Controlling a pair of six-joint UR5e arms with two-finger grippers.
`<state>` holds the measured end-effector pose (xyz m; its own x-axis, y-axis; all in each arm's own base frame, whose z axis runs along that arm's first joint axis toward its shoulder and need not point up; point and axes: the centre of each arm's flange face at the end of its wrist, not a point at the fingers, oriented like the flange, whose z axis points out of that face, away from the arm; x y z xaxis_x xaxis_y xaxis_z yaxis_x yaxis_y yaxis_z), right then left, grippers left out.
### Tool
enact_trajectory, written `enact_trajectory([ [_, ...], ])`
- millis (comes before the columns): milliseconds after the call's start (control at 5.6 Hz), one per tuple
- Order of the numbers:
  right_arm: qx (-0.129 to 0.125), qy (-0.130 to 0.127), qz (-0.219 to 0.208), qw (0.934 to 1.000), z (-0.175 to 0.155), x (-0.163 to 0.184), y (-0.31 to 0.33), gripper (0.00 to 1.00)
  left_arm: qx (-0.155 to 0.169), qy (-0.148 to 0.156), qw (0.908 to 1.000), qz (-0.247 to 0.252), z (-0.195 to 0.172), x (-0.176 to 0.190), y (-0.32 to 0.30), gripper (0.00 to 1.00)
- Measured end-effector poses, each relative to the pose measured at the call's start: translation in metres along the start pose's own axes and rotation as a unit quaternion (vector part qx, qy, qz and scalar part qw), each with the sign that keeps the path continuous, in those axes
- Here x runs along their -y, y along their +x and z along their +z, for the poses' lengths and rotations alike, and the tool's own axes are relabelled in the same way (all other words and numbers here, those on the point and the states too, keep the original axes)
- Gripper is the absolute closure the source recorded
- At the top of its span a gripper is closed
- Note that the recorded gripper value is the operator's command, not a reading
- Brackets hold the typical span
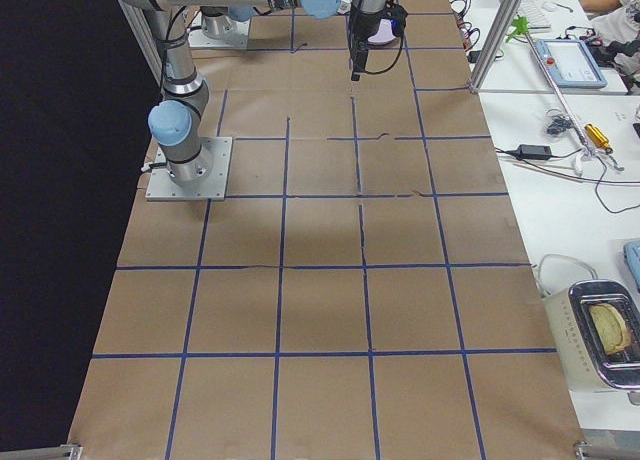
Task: Flip cup and place on plate
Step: 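Lower the left gripper and grasp the white mug lying on its side, then lift the mug with the left gripper and rotate it upright over the plate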
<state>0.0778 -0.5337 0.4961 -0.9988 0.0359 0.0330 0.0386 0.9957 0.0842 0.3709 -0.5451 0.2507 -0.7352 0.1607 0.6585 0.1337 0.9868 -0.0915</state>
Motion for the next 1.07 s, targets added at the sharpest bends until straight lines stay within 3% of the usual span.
enact_trajectory([
  [536, 0.0, 0.0, 0.0, 1.0, 0.0, 0.0, 0.0, 0.0, -0.09, 0.0, 0.9958, -0.013, 0.077, -0.012, -0.023, 0.03],
  [714, 0.0, 0.0, 0.0, 1.0, 0.0, 0.0, 0.0, 0.0, -0.103, 0.001, 0.9945, -0.02, 0.088, -0.015, -0.026, 0.21],
  [893, 0.0, 0.0, 0.0, 1.0, 0.0, 0.0, 0.0, 0.0, -0.11, 0.004, 0.9936, -0.022, 0.094, -0.016, -0.027, 0.74],
  [1071, 0.0, 0.0, 0.0, 1.0, 0.0, 0.0, 0.0, 0.0, -0.113, 0.004, 0.9934, -0.022, 0.096, -0.015, -0.027, 0.99],
])
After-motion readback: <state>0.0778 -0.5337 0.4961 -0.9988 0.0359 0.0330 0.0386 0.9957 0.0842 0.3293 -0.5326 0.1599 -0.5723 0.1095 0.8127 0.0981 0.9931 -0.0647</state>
